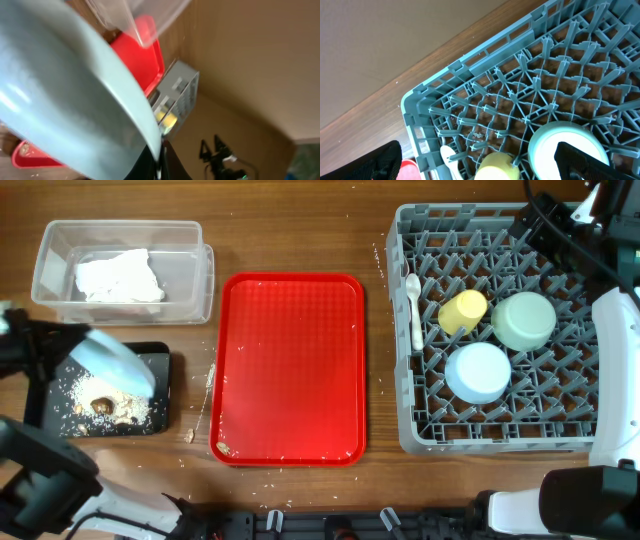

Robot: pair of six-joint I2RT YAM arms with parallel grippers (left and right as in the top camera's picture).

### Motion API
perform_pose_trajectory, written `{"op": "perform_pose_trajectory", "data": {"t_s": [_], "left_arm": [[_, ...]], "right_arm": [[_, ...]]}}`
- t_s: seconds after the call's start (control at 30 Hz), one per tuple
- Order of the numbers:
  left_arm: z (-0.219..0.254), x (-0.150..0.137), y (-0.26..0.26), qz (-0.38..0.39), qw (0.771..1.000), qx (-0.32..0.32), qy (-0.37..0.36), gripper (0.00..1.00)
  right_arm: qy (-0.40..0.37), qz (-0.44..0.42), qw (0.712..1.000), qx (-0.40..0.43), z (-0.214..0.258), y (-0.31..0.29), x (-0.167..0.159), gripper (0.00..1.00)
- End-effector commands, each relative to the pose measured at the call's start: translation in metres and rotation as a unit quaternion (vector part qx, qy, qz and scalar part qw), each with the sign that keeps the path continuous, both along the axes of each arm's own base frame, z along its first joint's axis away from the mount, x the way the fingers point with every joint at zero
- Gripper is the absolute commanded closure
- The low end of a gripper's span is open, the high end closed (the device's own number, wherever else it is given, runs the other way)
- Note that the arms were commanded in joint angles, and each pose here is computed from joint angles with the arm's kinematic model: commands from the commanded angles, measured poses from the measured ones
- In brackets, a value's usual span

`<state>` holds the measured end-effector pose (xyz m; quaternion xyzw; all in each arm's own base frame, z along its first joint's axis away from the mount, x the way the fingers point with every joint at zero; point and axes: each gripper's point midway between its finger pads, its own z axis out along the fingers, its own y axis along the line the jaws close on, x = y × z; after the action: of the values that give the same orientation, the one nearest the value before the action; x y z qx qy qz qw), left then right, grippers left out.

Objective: Sort waste into correct bins and load items into the dishwasher rack
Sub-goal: 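Carry the empty plate with the left gripper back onto the red tray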

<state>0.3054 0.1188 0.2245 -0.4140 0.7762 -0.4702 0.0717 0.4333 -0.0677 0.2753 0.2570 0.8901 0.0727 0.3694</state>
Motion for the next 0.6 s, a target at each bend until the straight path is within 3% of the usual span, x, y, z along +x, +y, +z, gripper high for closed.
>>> {"op": "perform_pose_trajectory", "data": {"t_s": [0.0,0.2,0.33,0.57], "left_arm": [[0.014,0.000,-0.062,-0.085,0.996,0.017,-0.020,0.96],[0.014,0.008,-0.183,-0.258,0.965,0.041,-0.028,0.96],[-0.030,0.031,-0.215,-0.234,0.948,0.208,0.060,0.96],[-0.056,0.056,-0.298,-0.245,0.901,0.359,-0.001,0.96]], "right_arm": [[0.002,-0.011,1.000,-0.001,-0.002,-0.003,0.002,0.00],[0.002,-0.011,1.000,-0.001,-0.002,-0.003,0.002,0.00],[0.002,-0.011,1.000,-0.001,-0.002,-0.003,0.002,0.00],[0.002,-0.011,1.000,-0.001,-0.002,-0.003,0.002,0.00]]}}
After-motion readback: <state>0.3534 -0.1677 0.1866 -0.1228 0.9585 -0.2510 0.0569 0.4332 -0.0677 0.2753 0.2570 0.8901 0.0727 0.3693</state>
